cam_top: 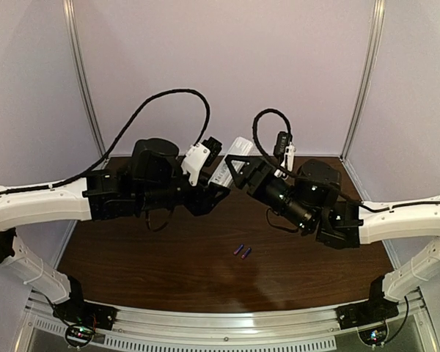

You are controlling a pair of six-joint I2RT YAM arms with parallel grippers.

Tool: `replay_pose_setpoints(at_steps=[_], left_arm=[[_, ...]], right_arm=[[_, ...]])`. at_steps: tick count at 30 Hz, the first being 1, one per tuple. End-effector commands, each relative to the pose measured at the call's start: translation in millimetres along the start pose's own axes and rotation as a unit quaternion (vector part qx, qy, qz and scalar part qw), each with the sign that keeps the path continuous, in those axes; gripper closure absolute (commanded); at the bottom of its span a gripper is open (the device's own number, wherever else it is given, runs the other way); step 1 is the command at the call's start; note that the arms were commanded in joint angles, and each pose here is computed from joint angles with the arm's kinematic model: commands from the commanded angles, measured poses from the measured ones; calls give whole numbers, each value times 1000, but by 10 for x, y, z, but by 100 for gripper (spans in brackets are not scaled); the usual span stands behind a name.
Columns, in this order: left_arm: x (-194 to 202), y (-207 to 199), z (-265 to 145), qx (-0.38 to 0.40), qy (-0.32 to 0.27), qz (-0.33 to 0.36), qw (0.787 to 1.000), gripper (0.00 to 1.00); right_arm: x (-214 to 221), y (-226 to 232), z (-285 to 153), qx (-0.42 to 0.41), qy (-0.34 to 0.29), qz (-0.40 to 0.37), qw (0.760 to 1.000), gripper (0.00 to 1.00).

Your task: Load the batteries into the remote control

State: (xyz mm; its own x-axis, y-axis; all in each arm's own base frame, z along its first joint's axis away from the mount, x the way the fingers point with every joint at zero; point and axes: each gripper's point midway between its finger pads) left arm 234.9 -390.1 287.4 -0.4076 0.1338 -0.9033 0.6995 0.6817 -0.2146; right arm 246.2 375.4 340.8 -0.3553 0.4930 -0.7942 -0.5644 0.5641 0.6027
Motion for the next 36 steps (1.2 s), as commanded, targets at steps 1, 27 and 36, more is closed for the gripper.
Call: replay_pose_setpoints(at_steps=[1,27,36], left_arm=[[-59,-10,-178,16,-20,14,1000,86],[420,50,-409,40,71,187,979,90],[401,26,-563,60,55,244,966,92]], right_arm=[[-113,-204,-109,29,5,-17,999,23],[414,27,-273,-124,223,-62,965,32],[471,-53,-278,-152,246,-5,957,46]])
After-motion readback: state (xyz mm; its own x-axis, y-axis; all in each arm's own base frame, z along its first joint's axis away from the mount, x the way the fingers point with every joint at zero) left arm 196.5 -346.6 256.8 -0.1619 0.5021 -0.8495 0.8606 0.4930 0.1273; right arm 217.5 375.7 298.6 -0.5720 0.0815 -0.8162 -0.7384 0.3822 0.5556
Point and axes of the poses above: each gripper's point midway between its finger pads, its own z axis out along the fingers, its own y axis along the line the jaws close on, x = y × z, and after that the axes turned 13 degrees about -z, right-handed
